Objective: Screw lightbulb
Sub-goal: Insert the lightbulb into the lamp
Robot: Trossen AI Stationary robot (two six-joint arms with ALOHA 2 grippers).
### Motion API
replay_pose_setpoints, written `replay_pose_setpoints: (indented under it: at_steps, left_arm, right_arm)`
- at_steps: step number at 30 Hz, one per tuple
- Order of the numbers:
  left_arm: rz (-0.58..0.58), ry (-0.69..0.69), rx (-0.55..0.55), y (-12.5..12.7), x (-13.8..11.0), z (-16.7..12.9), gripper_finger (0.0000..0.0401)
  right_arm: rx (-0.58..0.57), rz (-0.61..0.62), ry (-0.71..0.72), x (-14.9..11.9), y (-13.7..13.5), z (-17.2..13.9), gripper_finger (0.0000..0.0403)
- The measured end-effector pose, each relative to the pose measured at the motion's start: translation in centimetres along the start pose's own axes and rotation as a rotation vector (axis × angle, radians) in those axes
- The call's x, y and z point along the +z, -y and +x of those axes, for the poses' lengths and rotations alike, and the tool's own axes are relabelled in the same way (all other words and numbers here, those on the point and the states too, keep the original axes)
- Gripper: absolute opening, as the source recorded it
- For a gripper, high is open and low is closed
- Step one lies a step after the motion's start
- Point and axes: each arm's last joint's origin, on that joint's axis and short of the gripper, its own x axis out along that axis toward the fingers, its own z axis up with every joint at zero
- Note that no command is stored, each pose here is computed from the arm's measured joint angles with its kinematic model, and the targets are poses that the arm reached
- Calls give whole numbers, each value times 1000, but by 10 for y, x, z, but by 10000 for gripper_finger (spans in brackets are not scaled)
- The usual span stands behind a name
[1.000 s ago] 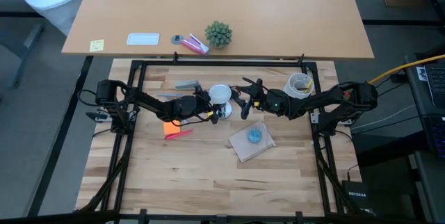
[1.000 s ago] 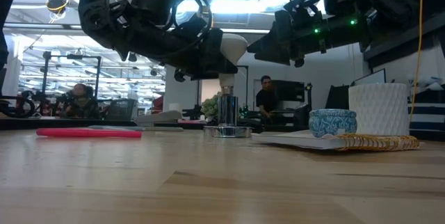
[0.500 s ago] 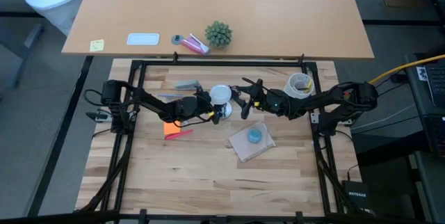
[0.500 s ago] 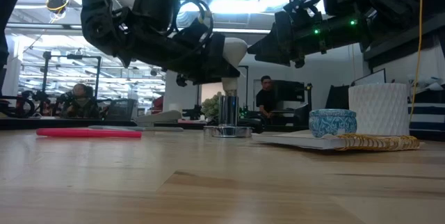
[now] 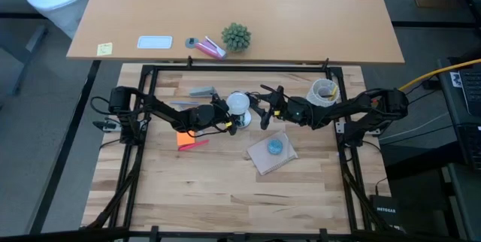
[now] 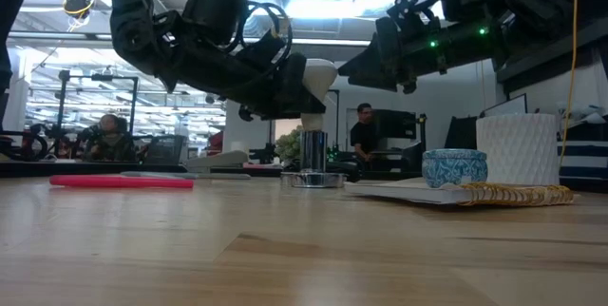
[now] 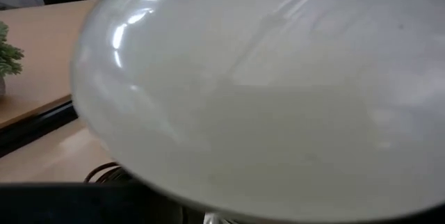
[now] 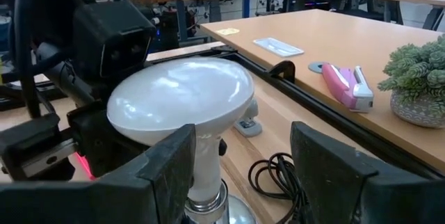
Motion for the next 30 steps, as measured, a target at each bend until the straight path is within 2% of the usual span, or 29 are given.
replay_pose_setpoints:
  at_steps: [15, 22, 30]
  left_arm:
    - [2, -7, 1, 0, -1, 0, 169]
    - [3, -9, 1, 0, -1, 0, 169]
    - [4, -10, 2, 0, -1, 0, 169]
  right_arm:
    - [5, 3, 50, 5, -1, 0, 236]
    - [38, 30, 158, 16, -2, -1, 236]
    - [71, 38, 199, 31, -6, 8, 236]
